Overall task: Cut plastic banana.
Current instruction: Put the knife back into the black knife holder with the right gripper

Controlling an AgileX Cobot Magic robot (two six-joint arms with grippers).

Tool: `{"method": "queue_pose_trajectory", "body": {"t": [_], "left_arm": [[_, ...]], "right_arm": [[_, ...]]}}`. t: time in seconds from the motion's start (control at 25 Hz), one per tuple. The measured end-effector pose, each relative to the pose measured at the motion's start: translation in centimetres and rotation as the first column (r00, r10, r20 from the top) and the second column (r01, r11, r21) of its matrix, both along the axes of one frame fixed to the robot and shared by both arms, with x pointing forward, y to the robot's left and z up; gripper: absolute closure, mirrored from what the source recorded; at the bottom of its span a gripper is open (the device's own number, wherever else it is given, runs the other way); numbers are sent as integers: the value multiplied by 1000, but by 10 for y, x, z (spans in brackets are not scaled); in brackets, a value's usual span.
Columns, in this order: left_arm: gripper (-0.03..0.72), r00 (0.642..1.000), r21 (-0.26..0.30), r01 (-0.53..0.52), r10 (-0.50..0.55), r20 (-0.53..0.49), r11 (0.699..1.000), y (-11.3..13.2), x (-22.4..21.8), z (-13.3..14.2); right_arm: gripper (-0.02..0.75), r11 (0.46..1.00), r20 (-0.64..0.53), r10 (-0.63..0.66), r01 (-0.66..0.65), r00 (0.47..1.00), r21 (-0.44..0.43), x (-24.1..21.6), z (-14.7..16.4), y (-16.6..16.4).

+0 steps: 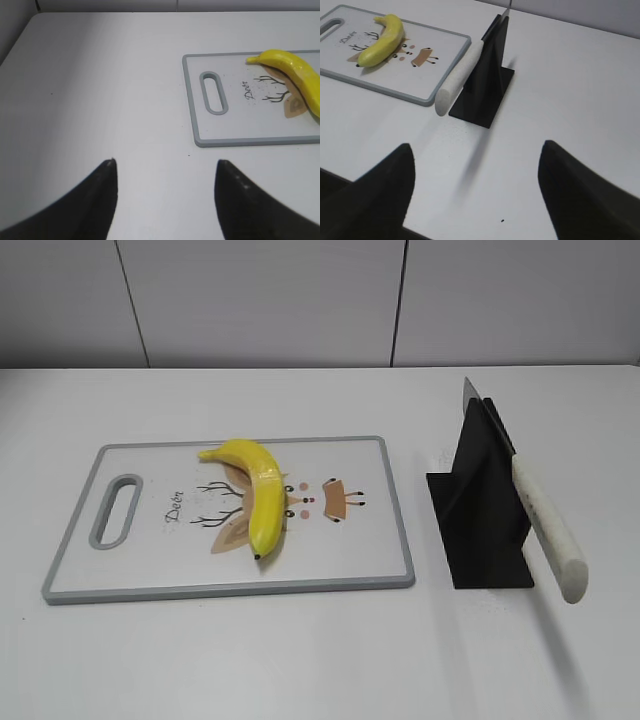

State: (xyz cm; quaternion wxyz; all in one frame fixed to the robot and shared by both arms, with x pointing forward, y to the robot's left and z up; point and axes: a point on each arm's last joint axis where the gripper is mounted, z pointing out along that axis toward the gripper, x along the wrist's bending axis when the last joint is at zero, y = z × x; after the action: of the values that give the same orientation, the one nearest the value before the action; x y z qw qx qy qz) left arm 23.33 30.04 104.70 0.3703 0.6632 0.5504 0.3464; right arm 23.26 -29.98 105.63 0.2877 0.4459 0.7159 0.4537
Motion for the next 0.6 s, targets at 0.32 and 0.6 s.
{"method": "queue_pose_trajectory", "body": {"t": [0.32,0.6], "left_arm": [[105,1000,-1,0,0,0,1000,0,0,0],[119,1000,-1,0,0,0,1000,0,0,0]], "right_arm": [[149,970,-1,-245,245,970,0,0,0,2],[150,937,-1,-349,349,937,0,1,0,2]]}}
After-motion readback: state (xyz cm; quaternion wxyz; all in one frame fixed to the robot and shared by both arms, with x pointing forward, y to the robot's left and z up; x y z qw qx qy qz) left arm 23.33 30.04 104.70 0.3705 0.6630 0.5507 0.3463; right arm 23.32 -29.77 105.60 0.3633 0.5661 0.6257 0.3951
